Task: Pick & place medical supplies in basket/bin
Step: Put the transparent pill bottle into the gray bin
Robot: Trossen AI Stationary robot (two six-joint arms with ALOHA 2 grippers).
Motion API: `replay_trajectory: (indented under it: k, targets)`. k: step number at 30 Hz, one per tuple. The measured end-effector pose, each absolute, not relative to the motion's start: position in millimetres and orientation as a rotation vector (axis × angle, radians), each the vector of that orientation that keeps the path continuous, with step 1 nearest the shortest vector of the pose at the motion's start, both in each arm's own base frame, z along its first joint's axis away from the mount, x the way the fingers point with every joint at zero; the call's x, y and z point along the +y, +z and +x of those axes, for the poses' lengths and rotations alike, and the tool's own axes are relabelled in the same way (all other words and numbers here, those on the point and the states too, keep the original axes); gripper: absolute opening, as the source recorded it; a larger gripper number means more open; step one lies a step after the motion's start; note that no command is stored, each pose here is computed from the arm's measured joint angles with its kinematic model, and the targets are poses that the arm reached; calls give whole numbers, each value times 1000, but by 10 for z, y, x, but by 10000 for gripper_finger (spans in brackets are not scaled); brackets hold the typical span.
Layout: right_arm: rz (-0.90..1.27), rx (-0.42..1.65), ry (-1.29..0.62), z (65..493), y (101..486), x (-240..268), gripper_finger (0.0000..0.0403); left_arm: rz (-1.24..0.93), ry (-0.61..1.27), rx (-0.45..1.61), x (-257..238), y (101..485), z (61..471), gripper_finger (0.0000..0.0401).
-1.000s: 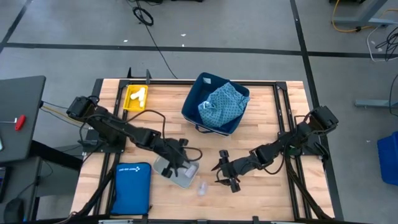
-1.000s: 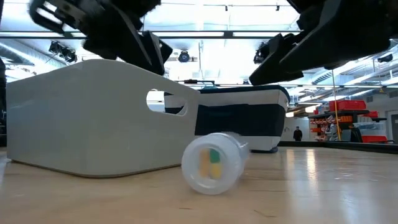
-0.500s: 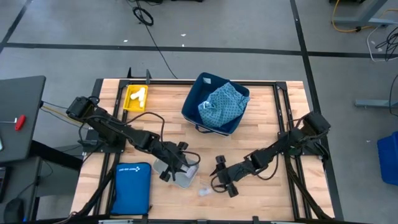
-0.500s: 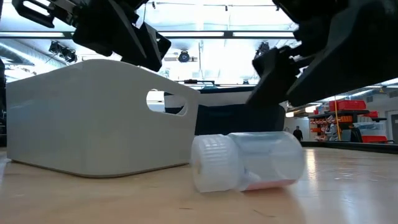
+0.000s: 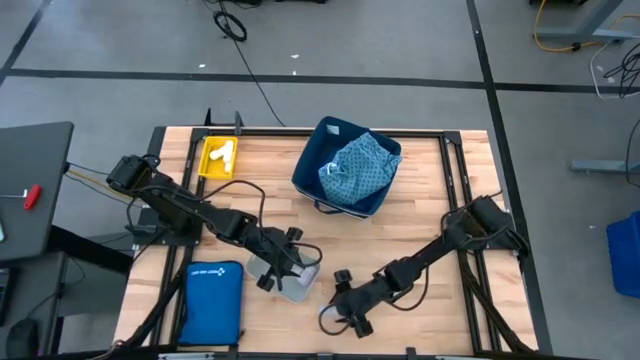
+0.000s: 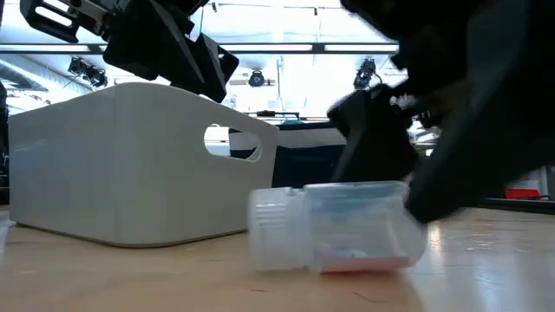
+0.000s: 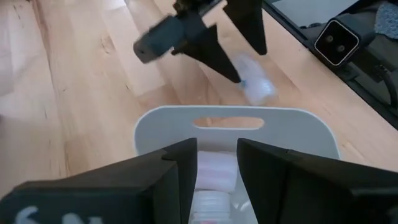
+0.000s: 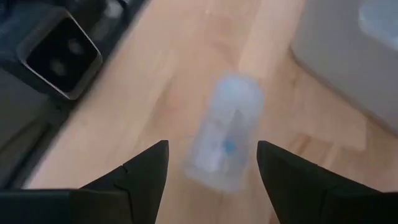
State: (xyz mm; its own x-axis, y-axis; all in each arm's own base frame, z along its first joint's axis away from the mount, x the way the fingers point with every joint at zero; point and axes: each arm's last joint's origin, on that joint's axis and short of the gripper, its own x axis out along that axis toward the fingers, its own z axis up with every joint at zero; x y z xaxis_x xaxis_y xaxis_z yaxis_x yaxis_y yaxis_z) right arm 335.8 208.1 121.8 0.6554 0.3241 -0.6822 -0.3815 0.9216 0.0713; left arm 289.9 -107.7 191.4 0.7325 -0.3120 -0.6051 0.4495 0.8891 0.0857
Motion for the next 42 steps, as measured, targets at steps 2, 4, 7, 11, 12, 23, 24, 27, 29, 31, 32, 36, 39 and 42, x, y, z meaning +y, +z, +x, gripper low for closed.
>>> replay_trajectory:
  k: [2,4,7,11,12,23,24,27,29,31,32,36,39,42]
  targets:
    - [-64,781,387,3364,1159,2083,254,245,-415,618,-1077,1914,2900,120]
    - [-51,779,374,3407,1118,2108,254,246,-414,617,-1078,1914,2900,120]
    - [-38,780,346,3450,1078,2131,254,247,-413,615,-1078,1915,2901,120]
    - [-51,773,320,3467,1071,2143,254,253,-415,612,-1080,1917,2901,120]
    - [-55,768,309,3469,1073,2141,252,254,-416,611,-1080,1917,2901,120]
    - [-96,767,309,3463,1068,2139,141,275,-421,599,-1081,1923,2906,120]
    - [-97,767,310,3463,1068,2139,141,279,-422,591,-1082,1928,2910,120]
    - [-97,767,311,3459,1068,2145,141,281,-426,554,-1090,1955,2929,120]
    - [-99,767,313,3451,1068,2157,141,271,-435,510,-1103,1990,2949,120]
    - [-105,762,308,3440,1070,2176,141,260,-455,444,-1120,2044,2975,120]
    - [-107,759,309,3432,1071,2191,141,256,-466,402,-1135,2068,2982,120]
    - [-118,747,298,3410,1077,2230,141,275,-483,252,-1163,2043,2921,120]
    - [-119,743,300,3400,1080,2248,141,280,-438,179,-1089,2004,2785,120]
    - [-116,742,299,3401,1081,2248,141,258,-372,109,-977,1985,2593,120]
